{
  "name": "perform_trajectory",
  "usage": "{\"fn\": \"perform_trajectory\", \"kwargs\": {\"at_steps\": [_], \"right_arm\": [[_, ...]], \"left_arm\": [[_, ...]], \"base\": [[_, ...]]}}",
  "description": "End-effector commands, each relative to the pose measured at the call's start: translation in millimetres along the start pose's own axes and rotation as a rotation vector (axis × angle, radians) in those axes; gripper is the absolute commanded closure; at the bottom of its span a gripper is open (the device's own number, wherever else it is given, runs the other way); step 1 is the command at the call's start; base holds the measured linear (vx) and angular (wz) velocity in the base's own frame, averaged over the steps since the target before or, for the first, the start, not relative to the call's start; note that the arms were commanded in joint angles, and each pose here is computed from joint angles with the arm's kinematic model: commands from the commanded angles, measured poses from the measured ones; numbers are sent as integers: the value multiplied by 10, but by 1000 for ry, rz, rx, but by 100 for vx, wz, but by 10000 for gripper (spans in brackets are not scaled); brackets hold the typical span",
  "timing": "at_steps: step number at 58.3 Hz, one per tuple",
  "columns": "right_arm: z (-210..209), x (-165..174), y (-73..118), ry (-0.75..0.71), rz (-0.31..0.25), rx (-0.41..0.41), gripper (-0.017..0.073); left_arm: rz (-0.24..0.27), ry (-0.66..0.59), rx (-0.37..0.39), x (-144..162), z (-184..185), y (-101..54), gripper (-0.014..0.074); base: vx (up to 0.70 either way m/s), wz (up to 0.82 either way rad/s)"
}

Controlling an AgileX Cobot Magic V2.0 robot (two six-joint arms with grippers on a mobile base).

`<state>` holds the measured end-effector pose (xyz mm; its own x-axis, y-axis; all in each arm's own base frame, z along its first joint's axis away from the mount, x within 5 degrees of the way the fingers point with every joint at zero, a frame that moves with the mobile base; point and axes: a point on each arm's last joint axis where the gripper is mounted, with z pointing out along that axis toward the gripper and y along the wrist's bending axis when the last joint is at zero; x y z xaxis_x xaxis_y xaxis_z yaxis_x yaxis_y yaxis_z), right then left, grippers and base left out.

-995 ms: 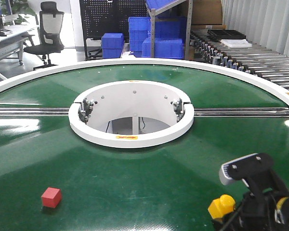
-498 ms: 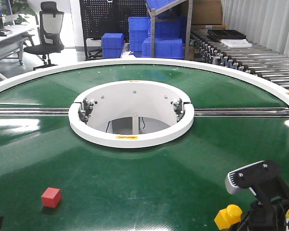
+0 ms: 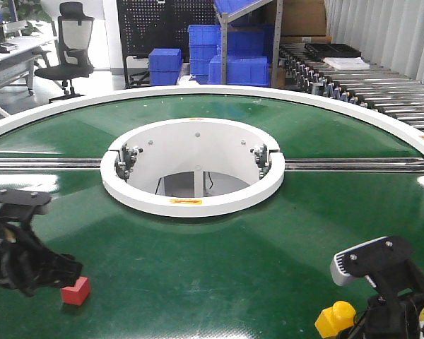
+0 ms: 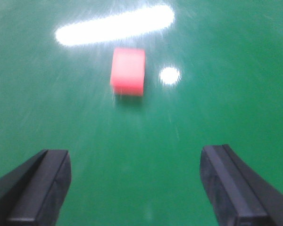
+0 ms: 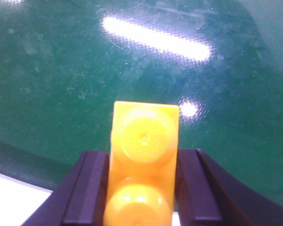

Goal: Pick red and yellow blocks into blue bin
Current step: 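Lower the left gripper onto the red cube and close it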

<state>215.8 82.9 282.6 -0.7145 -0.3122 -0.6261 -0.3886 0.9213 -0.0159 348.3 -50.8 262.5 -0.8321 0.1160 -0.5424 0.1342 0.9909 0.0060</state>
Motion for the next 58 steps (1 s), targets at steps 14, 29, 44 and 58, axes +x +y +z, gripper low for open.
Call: {"fn": "perform_trajectory", "kwargs": {"at_steps": [14, 29, 44, 58], "right_arm": [[-121, -123, -13, -105, -10, 9, 288], [-121, -123, -13, -105, -10, 9, 288], [-121, -123, -13, -105, -10, 9, 288], [-121, -123, -13, -105, -10, 9, 288]], "left_arm": [[46, -58, -24, -470, 497, -21, -13], [51, -31, -23, -520, 925, -29, 19], [52, -19, -22, -499, 1134, -34, 22], [52, -10, -24, -513, 1034, -30, 143]], "base": [[0, 0], [0, 0], [0, 0], [0, 0]]}}
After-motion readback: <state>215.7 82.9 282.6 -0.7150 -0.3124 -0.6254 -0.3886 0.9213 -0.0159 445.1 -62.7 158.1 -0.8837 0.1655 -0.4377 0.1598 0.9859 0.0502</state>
